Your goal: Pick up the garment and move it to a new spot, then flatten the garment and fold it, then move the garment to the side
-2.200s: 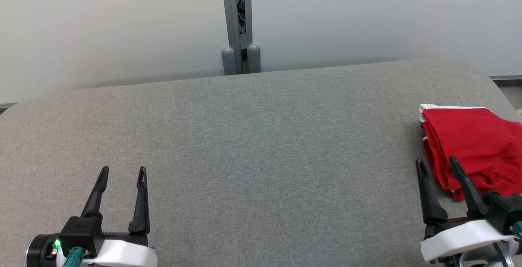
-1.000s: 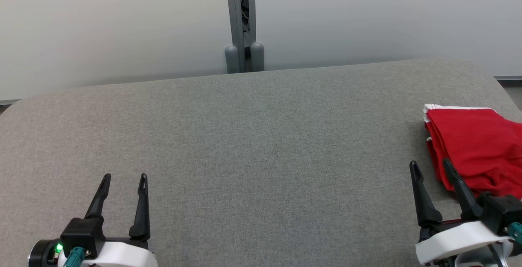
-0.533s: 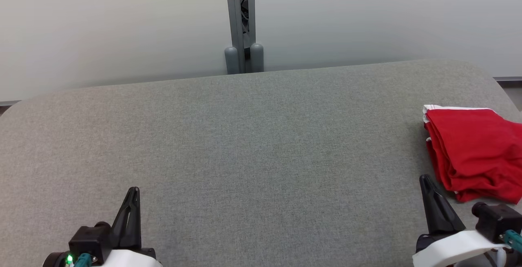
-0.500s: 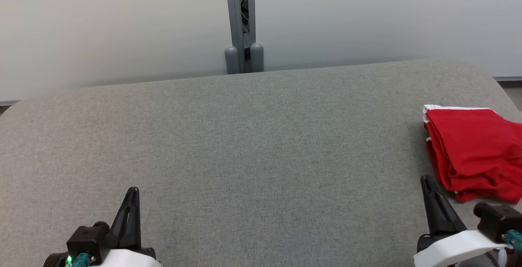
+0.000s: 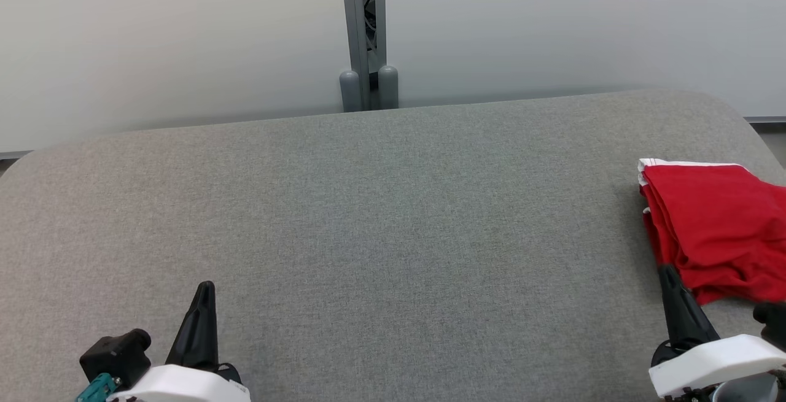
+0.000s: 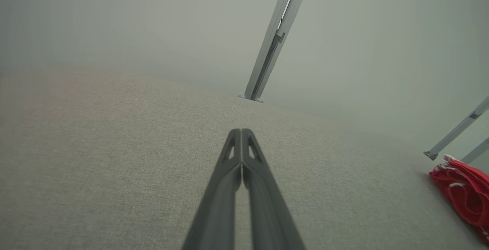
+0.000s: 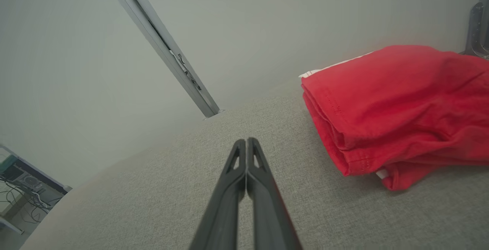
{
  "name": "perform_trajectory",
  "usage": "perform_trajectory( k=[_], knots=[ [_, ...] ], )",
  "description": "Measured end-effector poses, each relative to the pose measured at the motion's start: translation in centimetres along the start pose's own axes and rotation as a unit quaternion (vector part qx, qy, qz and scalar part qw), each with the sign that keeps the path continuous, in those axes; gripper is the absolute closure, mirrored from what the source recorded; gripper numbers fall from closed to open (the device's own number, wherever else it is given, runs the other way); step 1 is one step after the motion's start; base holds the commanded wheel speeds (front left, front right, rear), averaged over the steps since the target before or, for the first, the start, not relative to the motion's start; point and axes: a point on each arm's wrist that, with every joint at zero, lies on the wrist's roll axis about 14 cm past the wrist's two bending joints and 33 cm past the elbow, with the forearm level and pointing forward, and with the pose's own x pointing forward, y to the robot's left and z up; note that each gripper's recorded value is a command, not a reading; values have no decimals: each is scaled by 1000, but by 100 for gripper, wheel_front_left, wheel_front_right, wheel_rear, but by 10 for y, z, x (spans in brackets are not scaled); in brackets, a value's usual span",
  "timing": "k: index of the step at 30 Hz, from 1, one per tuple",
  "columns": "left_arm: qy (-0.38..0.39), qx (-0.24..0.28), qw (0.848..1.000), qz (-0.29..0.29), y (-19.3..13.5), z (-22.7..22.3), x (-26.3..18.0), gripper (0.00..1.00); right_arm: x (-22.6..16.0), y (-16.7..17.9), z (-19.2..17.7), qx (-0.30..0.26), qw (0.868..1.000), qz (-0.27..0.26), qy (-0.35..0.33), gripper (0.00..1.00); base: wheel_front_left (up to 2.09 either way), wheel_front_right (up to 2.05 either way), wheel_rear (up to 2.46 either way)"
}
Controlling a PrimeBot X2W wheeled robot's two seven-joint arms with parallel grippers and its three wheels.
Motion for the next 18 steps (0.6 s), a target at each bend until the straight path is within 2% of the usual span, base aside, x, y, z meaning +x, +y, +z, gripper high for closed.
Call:
perform_trajectory(
  k=[18],
  knots=[
    [11,-135,991,-4,-7,-3,7,100,3,-19,4,123,992,-23,7,100,0,0,0]
  ],
)
